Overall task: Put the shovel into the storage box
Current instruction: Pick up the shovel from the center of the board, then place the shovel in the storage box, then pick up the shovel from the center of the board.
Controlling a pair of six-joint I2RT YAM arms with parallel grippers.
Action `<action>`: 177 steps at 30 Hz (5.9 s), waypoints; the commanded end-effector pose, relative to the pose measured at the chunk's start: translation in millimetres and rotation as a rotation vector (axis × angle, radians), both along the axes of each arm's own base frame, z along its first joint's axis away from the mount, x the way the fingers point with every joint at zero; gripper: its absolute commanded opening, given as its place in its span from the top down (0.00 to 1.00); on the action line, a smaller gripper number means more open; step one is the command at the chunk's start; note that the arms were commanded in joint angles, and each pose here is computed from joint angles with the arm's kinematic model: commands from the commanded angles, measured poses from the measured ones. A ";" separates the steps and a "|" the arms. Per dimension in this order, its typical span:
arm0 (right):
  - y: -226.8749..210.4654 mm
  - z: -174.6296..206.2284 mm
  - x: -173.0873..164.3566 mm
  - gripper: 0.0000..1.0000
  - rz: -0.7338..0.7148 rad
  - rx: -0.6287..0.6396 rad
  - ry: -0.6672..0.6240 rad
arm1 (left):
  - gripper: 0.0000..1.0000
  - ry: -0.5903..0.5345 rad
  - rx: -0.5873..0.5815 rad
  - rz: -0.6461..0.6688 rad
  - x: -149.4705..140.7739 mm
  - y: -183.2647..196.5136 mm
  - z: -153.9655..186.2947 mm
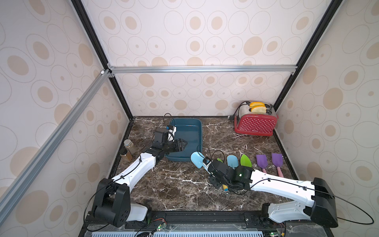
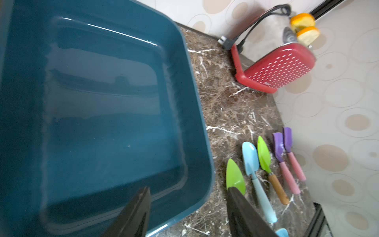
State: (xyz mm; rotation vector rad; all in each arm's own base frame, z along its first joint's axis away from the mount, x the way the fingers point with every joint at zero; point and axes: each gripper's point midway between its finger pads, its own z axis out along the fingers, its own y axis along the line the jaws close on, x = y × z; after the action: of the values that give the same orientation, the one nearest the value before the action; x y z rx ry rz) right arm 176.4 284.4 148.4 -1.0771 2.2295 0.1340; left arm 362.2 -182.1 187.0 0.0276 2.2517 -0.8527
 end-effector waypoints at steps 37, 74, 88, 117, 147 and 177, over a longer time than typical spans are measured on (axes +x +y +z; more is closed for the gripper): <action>65.8 44.0 79.6 0.92 0.079 0.049 -0.172 | 1.00 -0.060 -0.326 0.006 -0.9 -23.4 34.9; -133.9 27.4 40.8 0.31 -0.375 0.040 -0.240 | 1.00 0.220 0.045 -0.351 157.2 -3.6 -56.1; -117.9 -30.0 25.6 0.31 -0.350 0.048 -0.067 | 0.99 0.350 0.053 -0.478 149.8 -44.5 -125.8; -94.9 -65.4 30.0 0.29 -0.318 -0.026 0.018 | 0.47 0.095 0.178 -0.390 152.7 -33.1 -0.7; -88.3 -140.5 -3.0 0.60 -0.318 -0.067 0.271 | 0.36 -0.119 0.160 -0.066 55.7 9.4 58.9; -20.7 8.3 74.9 0.90 -0.113 -0.003 -0.126 | 0.32 -0.106 -0.134 -0.291 -0.3 -78.5 41.1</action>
State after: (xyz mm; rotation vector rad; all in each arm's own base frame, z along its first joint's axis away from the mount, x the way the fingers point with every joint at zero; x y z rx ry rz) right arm 241.6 256.8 147.1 -0.9080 2.2200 0.0429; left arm 367.9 -251.3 201.3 0.3013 2.2039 -1.0849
